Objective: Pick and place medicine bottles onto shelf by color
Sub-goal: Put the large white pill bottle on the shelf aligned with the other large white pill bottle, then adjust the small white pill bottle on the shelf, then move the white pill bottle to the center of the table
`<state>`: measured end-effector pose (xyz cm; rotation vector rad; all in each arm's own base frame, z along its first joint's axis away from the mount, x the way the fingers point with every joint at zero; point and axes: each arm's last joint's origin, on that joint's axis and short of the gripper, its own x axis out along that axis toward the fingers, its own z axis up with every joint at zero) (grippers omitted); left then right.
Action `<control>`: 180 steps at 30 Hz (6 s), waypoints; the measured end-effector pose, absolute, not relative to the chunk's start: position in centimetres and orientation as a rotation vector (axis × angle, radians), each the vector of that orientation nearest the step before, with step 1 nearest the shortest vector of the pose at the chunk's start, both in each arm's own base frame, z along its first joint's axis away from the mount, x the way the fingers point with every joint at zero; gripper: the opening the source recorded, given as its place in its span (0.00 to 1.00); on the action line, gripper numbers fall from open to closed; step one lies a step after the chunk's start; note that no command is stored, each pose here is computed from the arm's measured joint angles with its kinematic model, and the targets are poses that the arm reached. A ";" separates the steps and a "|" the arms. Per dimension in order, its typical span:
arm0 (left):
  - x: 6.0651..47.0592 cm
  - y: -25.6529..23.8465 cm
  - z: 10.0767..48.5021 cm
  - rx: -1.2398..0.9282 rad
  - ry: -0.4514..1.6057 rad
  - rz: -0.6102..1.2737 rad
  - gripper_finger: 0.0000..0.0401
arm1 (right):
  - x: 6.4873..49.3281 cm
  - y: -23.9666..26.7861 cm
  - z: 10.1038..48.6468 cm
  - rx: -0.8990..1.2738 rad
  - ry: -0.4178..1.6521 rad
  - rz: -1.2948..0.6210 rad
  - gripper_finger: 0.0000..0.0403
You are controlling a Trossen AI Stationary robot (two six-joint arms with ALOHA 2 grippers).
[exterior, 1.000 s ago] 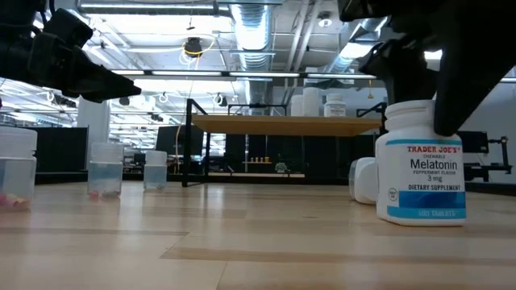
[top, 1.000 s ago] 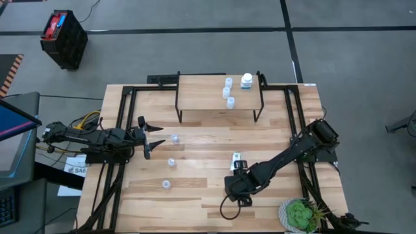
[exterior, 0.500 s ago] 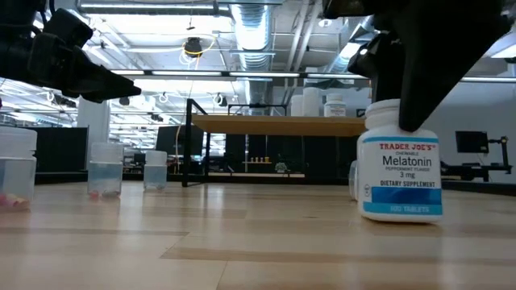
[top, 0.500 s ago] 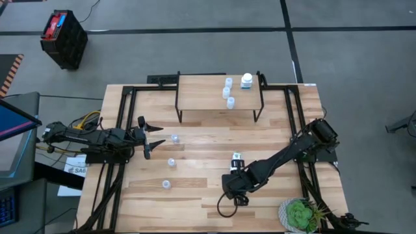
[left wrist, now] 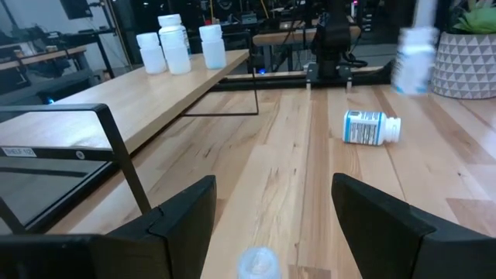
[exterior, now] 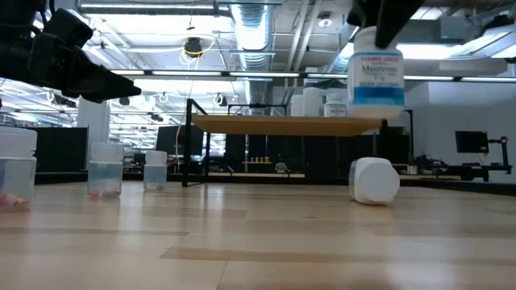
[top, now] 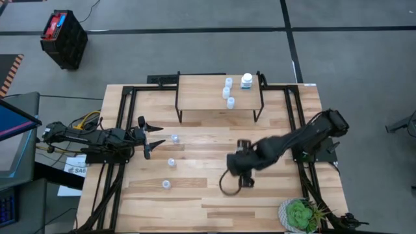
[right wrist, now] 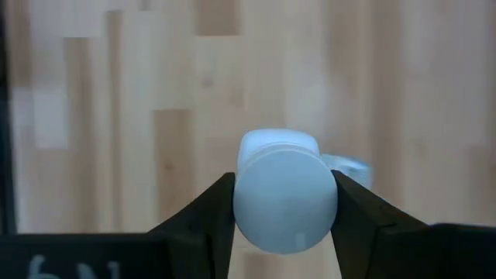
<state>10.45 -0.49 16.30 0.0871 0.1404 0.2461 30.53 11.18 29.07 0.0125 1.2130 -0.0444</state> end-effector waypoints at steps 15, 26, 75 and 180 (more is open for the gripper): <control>10.4 -0.5 16.3 0.087 0.140 0.246 0.61 | 25.6 -2.1 36.2 -0.089 1.067 -0.303 0.44; 10.4 -0.5 16.3 0.147 0.147 0.242 0.61 | 24.9 -10.4 35.9 -0.157 1.093 -0.392 0.44; 10.4 -0.5 16.3 0.148 0.147 0.243 0.61 | 26.4 -13.4 36.6 -0.280 1.040 -0.402 0.61; 19.7 -2.6 23.4 0.060 0.355 0.008 0.61 | 23.2 10.5 26.1 0.532 0.987 -0.712 0.18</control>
